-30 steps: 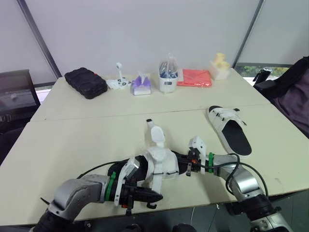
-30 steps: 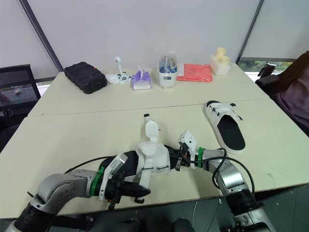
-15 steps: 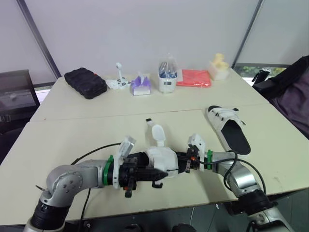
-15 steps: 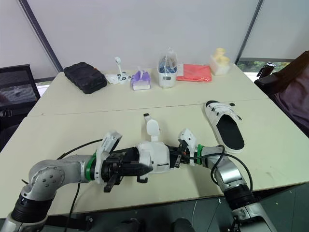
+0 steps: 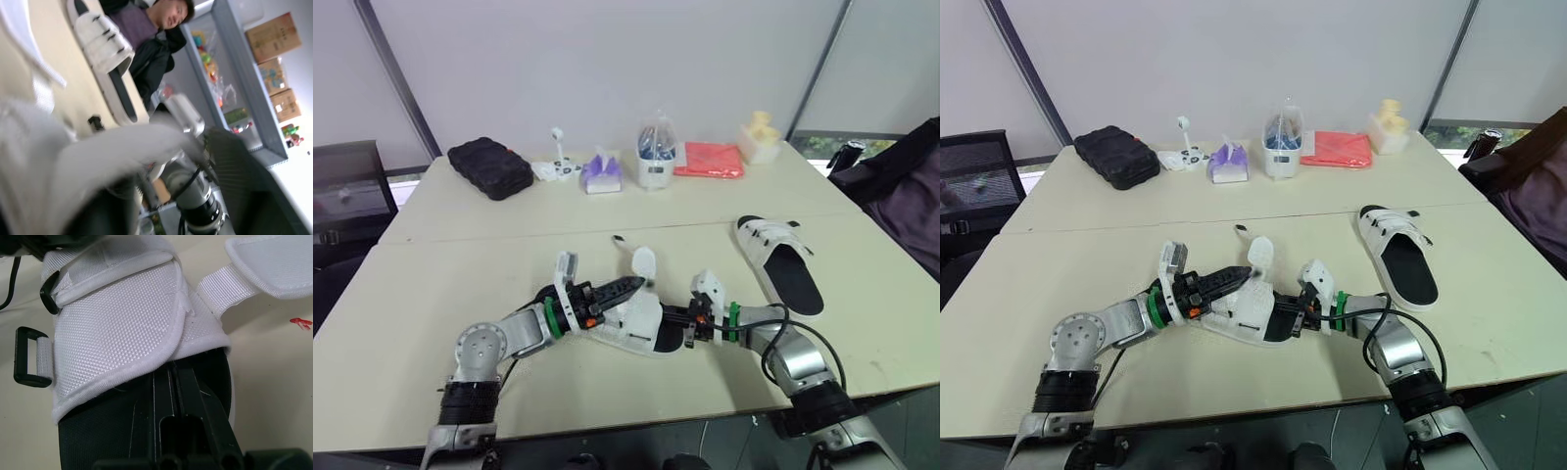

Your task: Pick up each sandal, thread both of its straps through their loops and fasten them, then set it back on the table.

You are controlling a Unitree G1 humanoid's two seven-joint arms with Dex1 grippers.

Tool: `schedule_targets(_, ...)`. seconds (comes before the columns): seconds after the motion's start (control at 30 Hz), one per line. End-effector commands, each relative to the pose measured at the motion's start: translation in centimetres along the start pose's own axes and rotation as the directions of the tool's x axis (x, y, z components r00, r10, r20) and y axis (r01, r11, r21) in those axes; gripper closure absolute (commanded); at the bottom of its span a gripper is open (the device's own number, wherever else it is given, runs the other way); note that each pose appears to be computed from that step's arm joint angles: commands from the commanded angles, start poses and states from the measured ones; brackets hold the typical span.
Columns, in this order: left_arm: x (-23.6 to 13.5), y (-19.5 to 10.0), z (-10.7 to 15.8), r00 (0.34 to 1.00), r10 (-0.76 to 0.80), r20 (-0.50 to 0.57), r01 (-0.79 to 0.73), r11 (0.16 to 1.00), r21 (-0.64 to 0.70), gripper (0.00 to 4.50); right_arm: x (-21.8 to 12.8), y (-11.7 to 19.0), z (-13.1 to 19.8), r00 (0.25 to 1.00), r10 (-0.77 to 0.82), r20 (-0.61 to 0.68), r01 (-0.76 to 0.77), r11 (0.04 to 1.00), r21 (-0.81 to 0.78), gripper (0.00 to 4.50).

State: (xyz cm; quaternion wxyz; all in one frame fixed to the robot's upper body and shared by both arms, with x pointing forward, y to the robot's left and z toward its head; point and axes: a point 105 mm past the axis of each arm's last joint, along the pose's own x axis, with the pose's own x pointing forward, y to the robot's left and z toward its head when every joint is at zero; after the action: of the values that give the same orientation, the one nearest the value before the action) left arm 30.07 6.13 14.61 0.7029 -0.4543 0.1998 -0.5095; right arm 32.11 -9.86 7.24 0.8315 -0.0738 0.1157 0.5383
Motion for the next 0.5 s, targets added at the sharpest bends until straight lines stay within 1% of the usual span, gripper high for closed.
schedule_targets(0.03,0.1,-1.9,1.9,0.999,-0.053,0.003,0.052,0.994,0.093,0.15,0.0,0.6,-4.0,0.992,0.0,-0.125,0.01,0.997,0.081,4.5)
schedule_targets(0.1,0.1,-3.0,3.6,0.998,-0.063,-0.011,0.063,0.975,0.213,0.15,0.0,0.7,-4.0,0.992,-0.003,-0.125,0.013,0.997,0.081,4.5)
schedule_targets(0.2,0.2,-4.5,6.6,0.998,-0.054,-0.016,0.056,0.914,0.402,0.15,-0.1,0.6,-4.1,0.992,-0.007,-0.126,0.017,0.997,0.081,4.5)
schedule_targets(0.27,0.3,-4.9,8.5,0.999,-0.035,-0.011,0.036,0.867,0.496,0.15,-0.1,0.6,-4.1,0.992,-0.01,-0.125,0.02,0.997,0.08,4.5)
schedule_targets(0.3,0.3,-5.0,8.9,0.999,-0.03,-0.015,0.033,0.852,0.522,0.15,-0.1,0.6,-4.1,0.992,-0.011,-0.124,0.021,0.997,0.08,4.5)
schedule_targets(0.4,-0.2,-3.4,9.6,0.997,0.062,-0.047,-0.02,0.789,0.614,0.15,0.0,0.4,-4.0,0.993,-0.019,-0.116,0.028,0.997,0.078,4.5)
schedule_targets(0.5,-0.7,-2.0,9.8,0.991,0.113,-0.075,-0.038,0.762,0.647,0.15,0.1,0.4,-3.9,0.993,-0.022,-0.112,0.031,0.997,0.076,4.5)
